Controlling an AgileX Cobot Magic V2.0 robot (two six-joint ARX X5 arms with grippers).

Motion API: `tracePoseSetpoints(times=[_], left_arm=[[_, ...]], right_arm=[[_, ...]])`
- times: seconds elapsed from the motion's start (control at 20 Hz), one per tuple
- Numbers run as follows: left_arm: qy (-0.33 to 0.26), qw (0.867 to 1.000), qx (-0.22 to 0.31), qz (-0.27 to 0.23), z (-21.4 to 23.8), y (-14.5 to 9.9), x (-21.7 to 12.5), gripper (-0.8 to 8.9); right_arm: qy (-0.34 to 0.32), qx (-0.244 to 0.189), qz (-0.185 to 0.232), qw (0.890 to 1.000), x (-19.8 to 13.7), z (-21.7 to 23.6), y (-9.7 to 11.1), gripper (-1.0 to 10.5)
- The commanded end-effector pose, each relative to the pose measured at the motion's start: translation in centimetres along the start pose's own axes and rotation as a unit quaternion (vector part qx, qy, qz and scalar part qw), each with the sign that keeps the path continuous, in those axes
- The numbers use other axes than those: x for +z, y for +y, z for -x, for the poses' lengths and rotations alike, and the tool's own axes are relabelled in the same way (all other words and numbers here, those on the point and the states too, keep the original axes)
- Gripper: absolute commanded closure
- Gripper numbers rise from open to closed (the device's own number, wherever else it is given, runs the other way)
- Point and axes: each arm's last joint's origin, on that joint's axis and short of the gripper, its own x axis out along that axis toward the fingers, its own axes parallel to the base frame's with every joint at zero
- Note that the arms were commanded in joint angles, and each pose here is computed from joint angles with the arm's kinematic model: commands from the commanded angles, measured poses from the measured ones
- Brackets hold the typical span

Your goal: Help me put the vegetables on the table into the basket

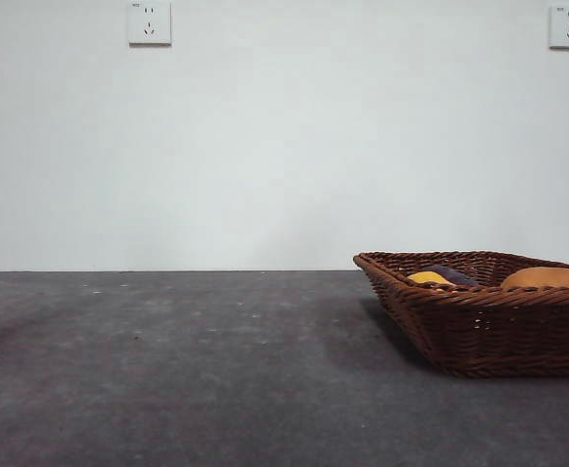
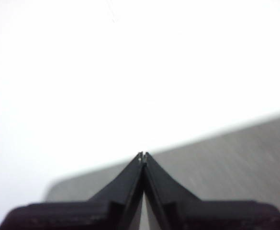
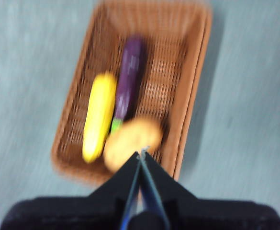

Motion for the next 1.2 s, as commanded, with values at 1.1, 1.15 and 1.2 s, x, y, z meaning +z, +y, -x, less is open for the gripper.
tracePoseSetpoints(times=[1.1,1.15,1.2], left_arm=[[0.113,0.988,0.040,0.094,-0.8,-4.0,-23.6,8.17],[0.114,0.988,0.037,0.094,-0.8,-4.0,-23.6,8.17],[0.119,0.988,0.038,0.094,-0.8,-4.0,-23.7,8.17]], right_arm=[[-0.104,-0.022,0.047,0.993,2.2,0.0,-0.4,9.5],[-0.104,-0.022,0.047,0.993,2.2,0.0,-0.4,9.5],[-0.104,-0.022,0.047,0.993,2.3,0.0,-0.4,9.5]])
